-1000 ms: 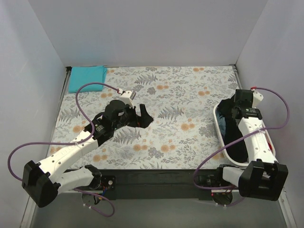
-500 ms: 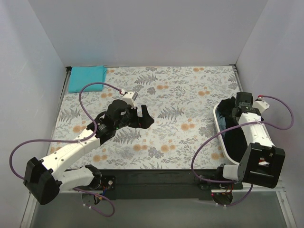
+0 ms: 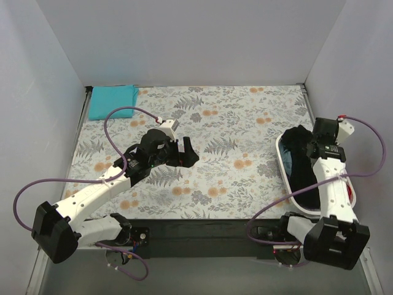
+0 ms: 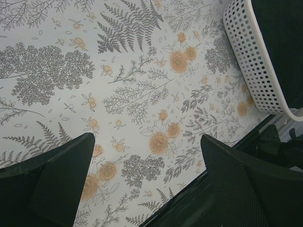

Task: Fold and stack the t-shirts
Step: Grab the tshirt from the pile, then move the tshirt to the center of the board

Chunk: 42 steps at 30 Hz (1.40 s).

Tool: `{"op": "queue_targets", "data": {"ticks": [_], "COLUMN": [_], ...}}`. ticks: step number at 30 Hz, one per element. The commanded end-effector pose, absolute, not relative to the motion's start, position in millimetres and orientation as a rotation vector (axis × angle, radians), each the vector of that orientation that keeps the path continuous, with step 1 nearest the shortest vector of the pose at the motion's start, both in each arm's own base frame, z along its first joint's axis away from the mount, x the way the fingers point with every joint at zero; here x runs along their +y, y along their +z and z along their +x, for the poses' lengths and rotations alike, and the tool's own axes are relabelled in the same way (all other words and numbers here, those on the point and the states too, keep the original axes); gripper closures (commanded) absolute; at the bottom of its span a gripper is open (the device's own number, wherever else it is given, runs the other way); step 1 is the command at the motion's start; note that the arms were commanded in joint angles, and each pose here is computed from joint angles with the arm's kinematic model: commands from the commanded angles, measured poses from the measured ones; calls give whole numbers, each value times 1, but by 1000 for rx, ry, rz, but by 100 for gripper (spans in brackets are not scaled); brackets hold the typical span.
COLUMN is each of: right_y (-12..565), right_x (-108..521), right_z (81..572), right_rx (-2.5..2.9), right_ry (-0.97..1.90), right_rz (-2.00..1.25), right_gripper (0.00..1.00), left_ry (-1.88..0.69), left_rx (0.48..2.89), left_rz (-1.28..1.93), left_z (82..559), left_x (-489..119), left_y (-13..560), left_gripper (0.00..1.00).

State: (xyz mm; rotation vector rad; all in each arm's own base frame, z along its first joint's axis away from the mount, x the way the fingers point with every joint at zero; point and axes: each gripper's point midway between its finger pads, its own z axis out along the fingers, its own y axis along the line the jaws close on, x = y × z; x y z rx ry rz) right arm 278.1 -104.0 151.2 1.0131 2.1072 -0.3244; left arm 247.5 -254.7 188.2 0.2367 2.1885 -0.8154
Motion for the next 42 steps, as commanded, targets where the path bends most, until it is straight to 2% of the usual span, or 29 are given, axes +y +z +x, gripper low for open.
{"op": "queue_targets", "data": {"ticks": [1,4,9,10,17,22,26,30,32,33,34,37,38,42], "right_y": [242,294,374,408,529,567,583,540,483,467,407,339,288,222], "right_x": [-80,-41,14,33,139,222,266,273,261,249,228,171,158,131], "right_z": [309,319,322,319,301,291,290,332,362,366,384,387,381,355], "right_rx": [1920,1854,1726,1660,1445,1388,1366,1484,1619,1655,1786,1923,2027,2138], "right_ry": [-79,145,356,410,690,885,924,816,717,701,649,620,569,459], "right_rz": [756,548,301,226,-102,-270,-324,-233,-135,-91,-34,137,171,198], "right_gripper": [99,99,99,99,99,99,99,99,99,94,81,54,52,44], "left_ry": [-813,-800,-708,-694,-592,-577,-557,-544,-537,-539,-539,-560,-560,-590], "left_rx": [2170,2170,2189,2195,2187,2102,2027,2003,2011,2018,2024,2073,2105,2257], "left_rz": [228,195,88,71,-115,-236,-291,-311,-315,-315,-316,-327,-331,-398], "left_z": [249,251,262,264,280,290,293,294,293,292,292,287,284,273], "left_x": [-253,-250,-238,-237,-219,-200,-183,-174,-172,-173,-173,-177,-179,-191], "left_y": [199,201,198,197,202,230,250,260,259,257,255,239,225,173], "left_gripper": [5,5,5,6,6,6,6,6,5,5,6,6,7,16]}}
